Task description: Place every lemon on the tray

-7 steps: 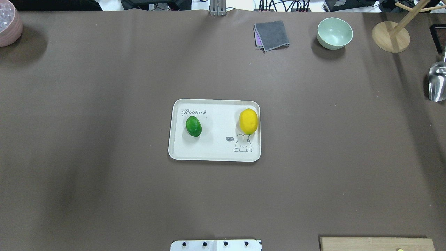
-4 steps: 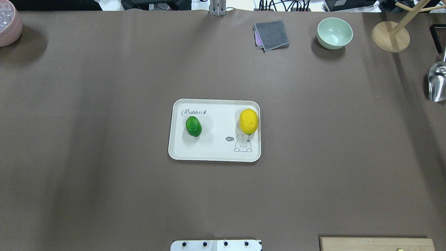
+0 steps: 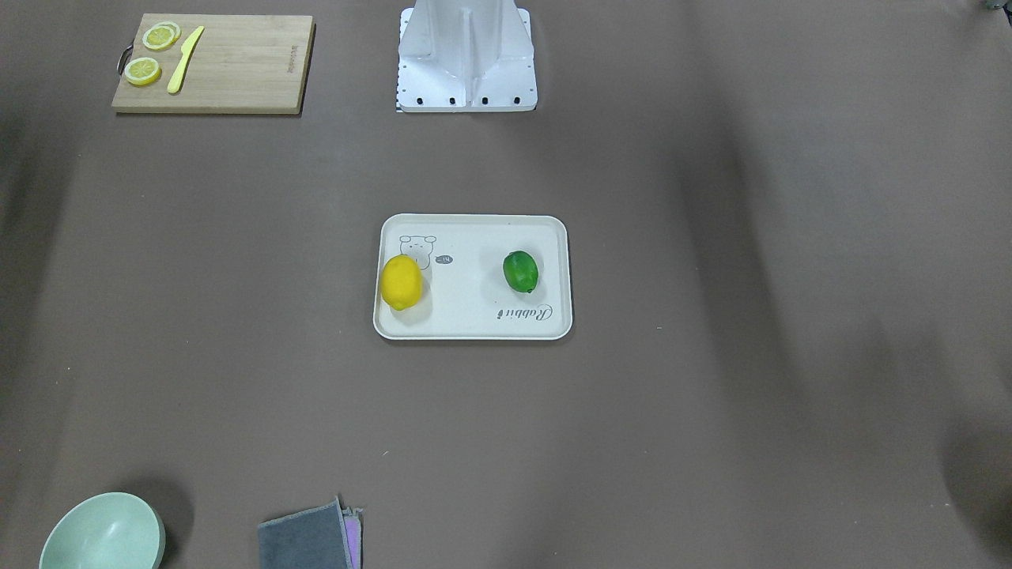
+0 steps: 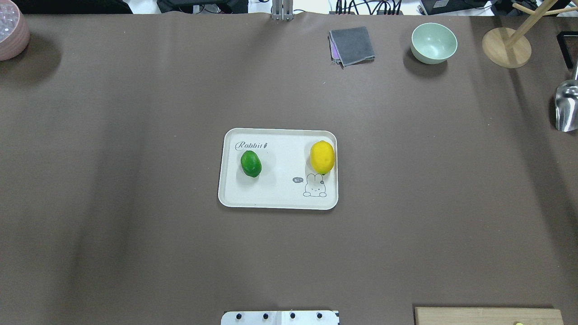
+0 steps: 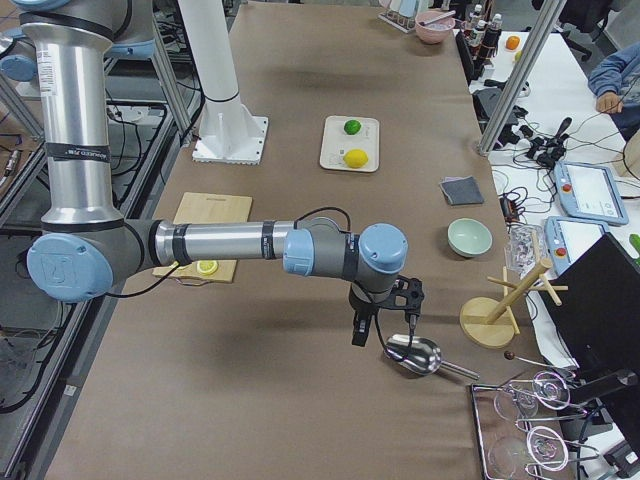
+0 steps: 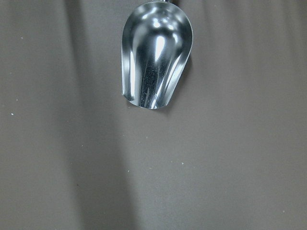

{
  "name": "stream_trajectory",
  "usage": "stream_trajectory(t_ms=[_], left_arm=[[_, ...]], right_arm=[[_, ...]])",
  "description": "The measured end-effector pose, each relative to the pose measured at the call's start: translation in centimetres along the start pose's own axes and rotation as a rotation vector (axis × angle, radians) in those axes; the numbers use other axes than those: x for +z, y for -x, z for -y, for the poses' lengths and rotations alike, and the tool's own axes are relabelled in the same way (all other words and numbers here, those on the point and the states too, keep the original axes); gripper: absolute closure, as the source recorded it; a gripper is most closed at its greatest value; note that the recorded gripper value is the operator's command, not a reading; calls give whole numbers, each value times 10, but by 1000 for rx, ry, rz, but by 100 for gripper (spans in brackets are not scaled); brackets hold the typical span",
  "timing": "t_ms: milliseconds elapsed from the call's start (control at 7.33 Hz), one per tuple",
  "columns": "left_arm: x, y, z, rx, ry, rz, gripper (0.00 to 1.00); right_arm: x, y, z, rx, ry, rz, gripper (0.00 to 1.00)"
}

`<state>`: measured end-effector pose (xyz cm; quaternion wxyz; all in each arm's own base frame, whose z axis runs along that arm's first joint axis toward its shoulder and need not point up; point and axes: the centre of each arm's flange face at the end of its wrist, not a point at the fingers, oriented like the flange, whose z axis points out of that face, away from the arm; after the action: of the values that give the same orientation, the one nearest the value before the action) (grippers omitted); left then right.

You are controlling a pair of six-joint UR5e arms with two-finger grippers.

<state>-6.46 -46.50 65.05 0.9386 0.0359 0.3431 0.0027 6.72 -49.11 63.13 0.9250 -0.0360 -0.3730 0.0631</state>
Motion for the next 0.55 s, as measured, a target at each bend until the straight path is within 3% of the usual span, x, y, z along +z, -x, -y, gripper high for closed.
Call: stream_trajectory(t_ms=[545], left_arm=[[1,0,0,0,2,-4,1]], right_arm=[[3,-3,0,2,5,-1,0]])
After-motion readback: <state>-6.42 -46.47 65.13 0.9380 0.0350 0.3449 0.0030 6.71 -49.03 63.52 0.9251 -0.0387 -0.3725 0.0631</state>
